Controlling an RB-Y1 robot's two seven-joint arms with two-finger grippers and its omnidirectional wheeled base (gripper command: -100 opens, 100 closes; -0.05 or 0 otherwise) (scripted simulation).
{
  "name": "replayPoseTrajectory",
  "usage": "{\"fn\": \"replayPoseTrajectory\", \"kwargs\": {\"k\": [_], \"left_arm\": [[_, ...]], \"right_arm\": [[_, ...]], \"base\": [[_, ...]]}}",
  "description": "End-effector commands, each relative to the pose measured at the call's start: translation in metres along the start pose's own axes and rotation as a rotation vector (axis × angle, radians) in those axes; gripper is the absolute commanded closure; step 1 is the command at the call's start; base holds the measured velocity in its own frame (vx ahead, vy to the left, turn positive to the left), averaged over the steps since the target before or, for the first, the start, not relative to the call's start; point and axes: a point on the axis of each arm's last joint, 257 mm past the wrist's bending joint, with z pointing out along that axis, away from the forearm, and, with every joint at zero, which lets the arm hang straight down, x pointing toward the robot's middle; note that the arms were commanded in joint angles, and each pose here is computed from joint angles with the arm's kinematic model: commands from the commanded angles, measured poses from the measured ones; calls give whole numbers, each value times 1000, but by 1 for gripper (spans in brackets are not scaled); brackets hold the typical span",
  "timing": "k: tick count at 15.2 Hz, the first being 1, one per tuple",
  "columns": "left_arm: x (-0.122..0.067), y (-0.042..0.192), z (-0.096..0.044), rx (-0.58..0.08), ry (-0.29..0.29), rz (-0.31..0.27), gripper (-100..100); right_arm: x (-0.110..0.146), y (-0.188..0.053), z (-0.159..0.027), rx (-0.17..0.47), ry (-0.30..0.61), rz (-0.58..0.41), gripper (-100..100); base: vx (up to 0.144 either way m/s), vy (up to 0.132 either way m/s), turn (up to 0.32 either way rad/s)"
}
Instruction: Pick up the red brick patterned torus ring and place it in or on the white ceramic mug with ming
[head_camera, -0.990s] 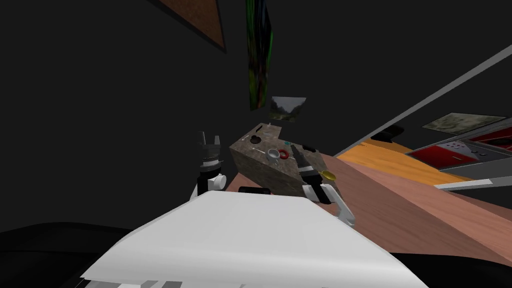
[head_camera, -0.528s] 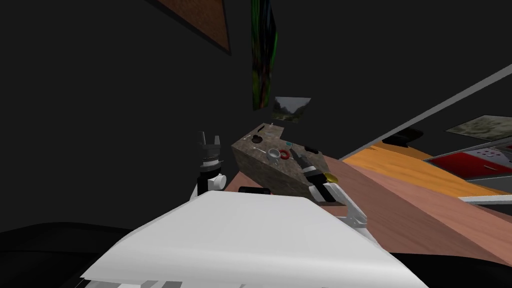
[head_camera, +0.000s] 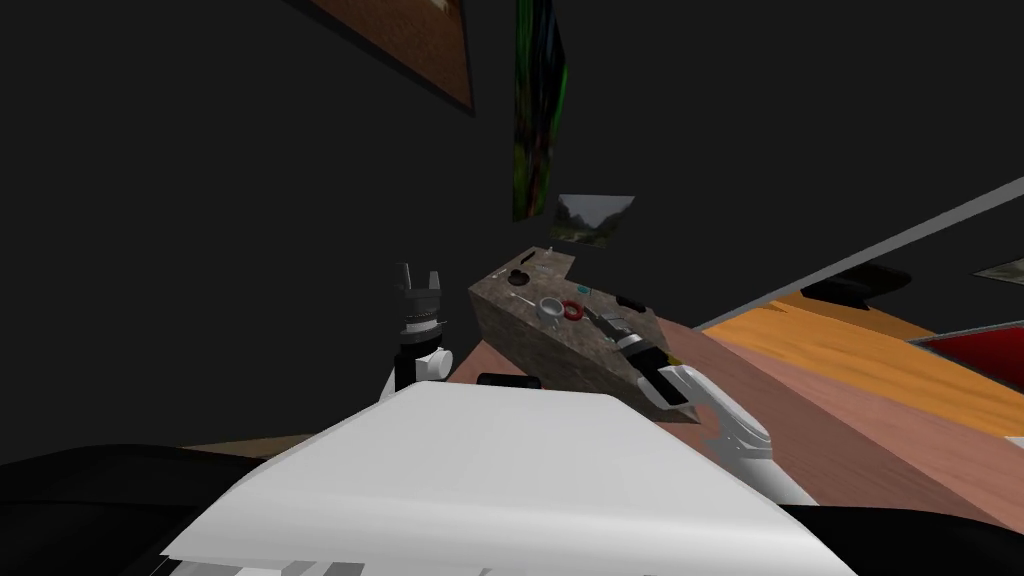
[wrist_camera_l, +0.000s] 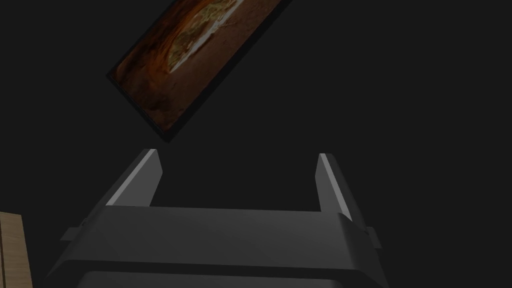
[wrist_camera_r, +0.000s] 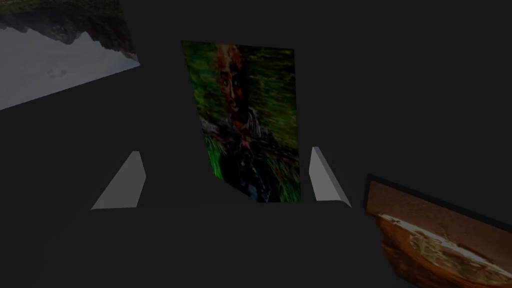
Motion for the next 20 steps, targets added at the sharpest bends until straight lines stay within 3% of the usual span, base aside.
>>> {"fn": "replayPoseTrajectory", "kwargs": {"k": [1,2,4,5,7,8,10,11,12,17,20], "left_arm": [[0,0,0,0,0,0,0],[0,0,0,0,0,0,0],[0,0,0,0,0,0,0],[0,0,0,0,0,0,0],[0,0,0,0,0,0,0],[0,0,0,0,0,0,0],[0,0,0,0,0,0,0],[0,0,0,0,0,0,0],[0,0,0,0,0,0,0],[0,0,0,0,0,0,0],[0,0,0,0,0,0,0]], "right_arm": [[7,-11,-2,6,40,-77,-100],[19,-26,-8,27,82,-145,-100],[16,-28,-7,16,92,-168,-100],[28,-44,-14,31,139,-243,-100],[26,-45,-14,24,146,-258,-100],[36,-61,-22,35,197,-335,-100],[35,-62,-21,30,202,-346,-100],[45,-80,-30,37,256,-425,-100],[44,-80,-30,34,259,-432,-100],[68,-132,-63,32,428,-655,-100],[73,-152,-76,25,495,-737,-100]], "base": [[-4,11,152],[-7,20,203],[-10,18,96],[-8,20,105],[-10,19,104],[-8,25,165],[-9,22,100],[-7,32,146],[-6,34,151],[-3,51,191],[19,68,168]]}}
